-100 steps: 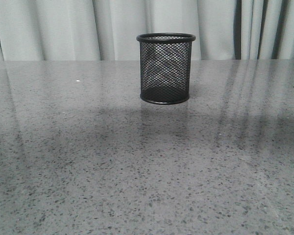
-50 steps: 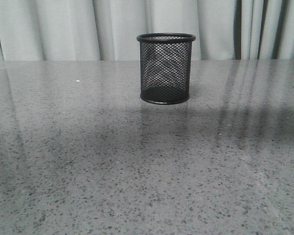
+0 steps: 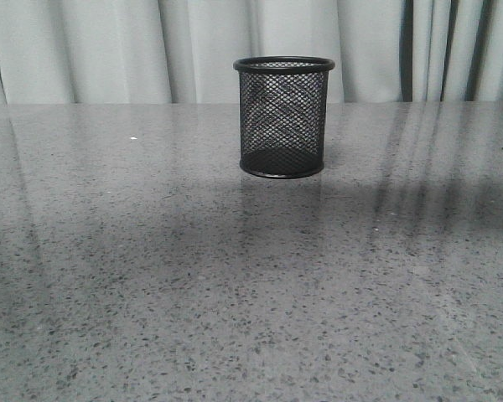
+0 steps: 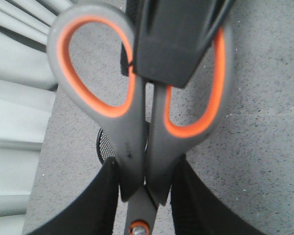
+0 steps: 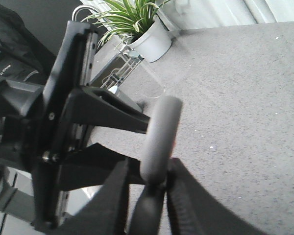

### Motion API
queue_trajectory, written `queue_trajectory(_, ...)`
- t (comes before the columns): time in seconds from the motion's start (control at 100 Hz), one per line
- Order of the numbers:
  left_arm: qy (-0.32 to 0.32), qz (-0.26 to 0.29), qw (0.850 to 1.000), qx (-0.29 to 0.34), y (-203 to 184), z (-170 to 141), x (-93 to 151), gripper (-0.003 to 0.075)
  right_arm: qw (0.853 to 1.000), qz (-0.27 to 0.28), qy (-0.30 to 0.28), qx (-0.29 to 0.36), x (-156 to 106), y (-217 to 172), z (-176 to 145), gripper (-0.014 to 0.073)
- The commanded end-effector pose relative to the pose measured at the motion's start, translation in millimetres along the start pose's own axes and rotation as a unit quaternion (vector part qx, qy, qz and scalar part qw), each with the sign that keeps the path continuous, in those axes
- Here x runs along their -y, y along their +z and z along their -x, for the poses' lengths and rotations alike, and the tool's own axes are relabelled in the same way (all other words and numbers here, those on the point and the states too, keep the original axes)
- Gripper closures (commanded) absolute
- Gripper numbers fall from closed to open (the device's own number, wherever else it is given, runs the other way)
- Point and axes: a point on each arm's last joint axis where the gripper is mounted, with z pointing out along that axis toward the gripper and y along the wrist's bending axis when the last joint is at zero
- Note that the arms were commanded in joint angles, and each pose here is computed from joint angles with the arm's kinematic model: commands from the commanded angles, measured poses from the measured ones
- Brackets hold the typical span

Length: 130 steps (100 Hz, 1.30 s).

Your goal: Put scissors into bucket

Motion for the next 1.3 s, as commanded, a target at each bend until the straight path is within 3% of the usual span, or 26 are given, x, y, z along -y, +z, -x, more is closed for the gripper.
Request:
queue_trajectory(0.0, -0.006, 0.034, 0.998, 0.047, -18.9, 10.1, -5.3, 0.0659, 0.999, 0.037, -0.018, 0.029, -17.8, -4.4, 10.6, 0.0643)
queue_trajectory(0.05, -0.006, 0.03, 0.999, 0.043, -18.8, 9.3, -4.6, 0.0574, 0.999, 0.037, -0.019, 0.028, -17.7, -4.4, 10.5, 0.0664)
queue_trajectory(0.18, -0.005, 0.034, 0.999, 0.041, -19.4, 8.8, -5.8, 0.0252, 0.999, 0.028, -0.021, 0.03, -16.1, -4.3, 10.8, 0.0658)
queue_trajectory(0.25, 0.001, 0.047, 0.998, 0.036, -21.7, 8.5, -8.9, 0.0167, 0.999, 0.015, -0.023, 0.036, -13.7, -4.3, 12.0, 0.0658)
queue_trajectory(0.35, 0.005, 0.08, 0.996, 0.025, -28.7, 8.0, -16.6, 0.0185, 0.998, -0.023, -0.037, 0.043, -7.7, -4.7, 14.2, 0.0658)
queue_trajectory(0.46, -0.04, 0.139, 0.989, 0.003, -42.3, -1.1, -34.0, 0.0221, 0.994, -0.085, -0.06, 0.041, -1.2, -7.2, 19.0, 0.0657)
queue_trajectory(0.72, -0.158, 0.208, 0.96, -0.102, -68.9, -61.9, -77.4, 0.0227, 0.971, -0.218, -0.099, 0.01, 12.6, -12.9, 40.9, 0.0657)
queue_trajectory(0.85, -0.209, 0.233, 0.94, -0.133, -84.1, -89.4, -89.4, 0.0228, 0.964, -0.246, -0.094, -0.033, 27.1, -7.4, 46.6, 0.0656)
queue_trajectory(1.04, -0.255, 0.258, 0.924, -0.12, -110.8, -103.3, -89.8, 0.0228, 0.952, -0.278, -0.09, -0.092, 47.7, -0.4, 51.0, 0.0641)
queue_trajectory(1.29, -0.257, 0.277, 0.92, -0.102, -126.6, -99.9, -84.3, 0.0228, 0.948, -0.281, -0.085, -0.126, 65.8, 10.3, 57.9, 0.0641)
